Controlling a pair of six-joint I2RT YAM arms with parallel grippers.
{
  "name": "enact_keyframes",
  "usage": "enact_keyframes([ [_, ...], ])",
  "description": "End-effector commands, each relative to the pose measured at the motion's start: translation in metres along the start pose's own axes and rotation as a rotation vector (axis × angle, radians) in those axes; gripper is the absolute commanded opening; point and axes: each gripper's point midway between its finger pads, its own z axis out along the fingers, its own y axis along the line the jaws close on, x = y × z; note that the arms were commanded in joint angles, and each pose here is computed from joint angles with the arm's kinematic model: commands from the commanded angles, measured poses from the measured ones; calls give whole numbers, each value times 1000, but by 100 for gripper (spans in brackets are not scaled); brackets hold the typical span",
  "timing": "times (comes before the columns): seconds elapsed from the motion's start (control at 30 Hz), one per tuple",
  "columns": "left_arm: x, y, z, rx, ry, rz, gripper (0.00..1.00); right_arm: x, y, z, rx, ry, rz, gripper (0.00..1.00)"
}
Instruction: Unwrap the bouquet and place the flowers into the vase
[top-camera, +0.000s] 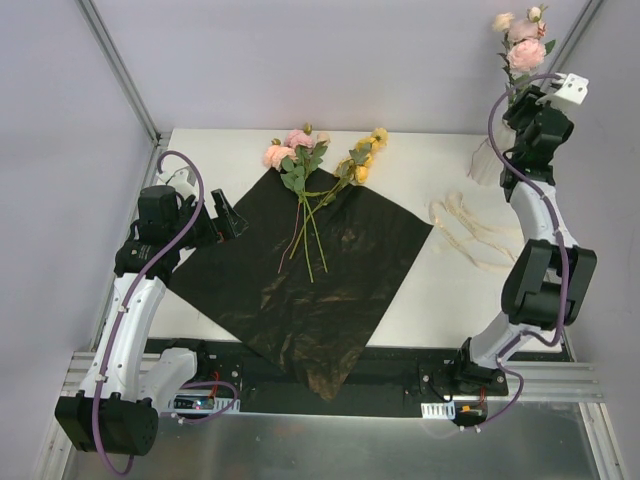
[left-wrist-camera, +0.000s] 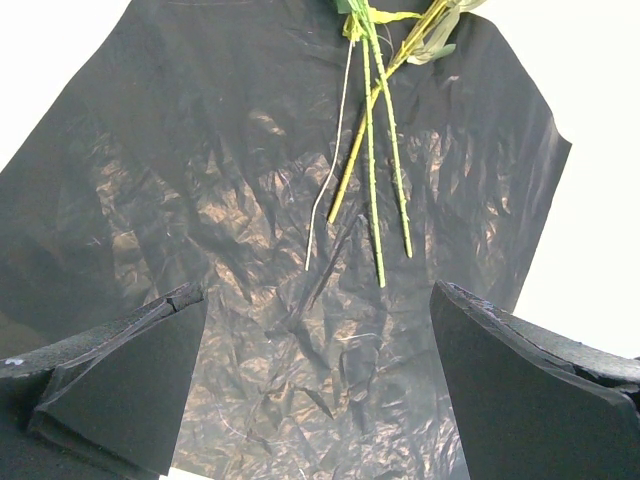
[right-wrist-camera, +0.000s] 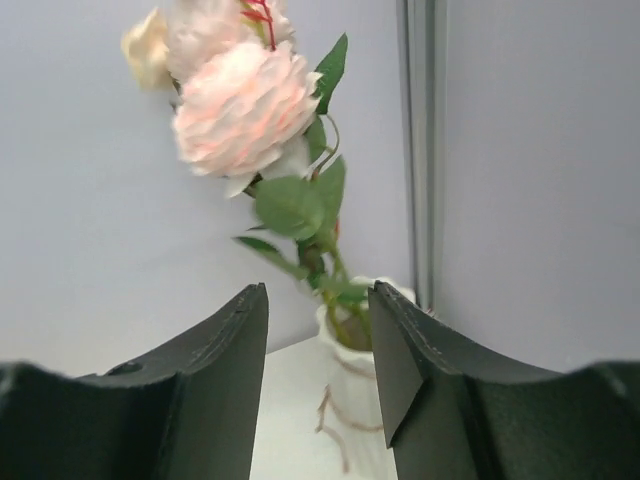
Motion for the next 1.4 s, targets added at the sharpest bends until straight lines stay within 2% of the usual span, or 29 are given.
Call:
enact_keyframes([
  [0.0, -12, -3, -4, -1, -56, 35, 99, -28, 21, -36, -15, 85, 178, 51],
  [0.17, -11, -2, -2, -4, -48, 32, 99, -14, 50, -79, -26, 256, 373, 49],
  [0.27, -10, -1, -1, -9, -45, 30, 99, 13, 69, -105, -18, 359, 463, 46],
  [0.43, -9, -1, 2, -5, -32, 26, 99, 73, 115, -151, -73, 567, 516, 46],
  [0.57, -8, 0, 3, -4, -26, 21, 99, 128, 167, -196, -165, 787, 525, 42],
  [0.7, -8, 0, 3, -5, -28, 21, 99, 185, 234, -252, -299, 998, 460, 41],
  [0.83, -7, -2, 3, 2, -22, 20, 99, 217, 290, -285, -420, 1115, 385, 40],
  [1.0, -9, -3, 0, 2, -35, 25, 99, 249, 335, -292, -465, 1117, 179, 37],
  [1.37, -9, -7, -1, 19, -35, 26, 99, 276, 387, -287, -541, 1027, 26, 35],
])
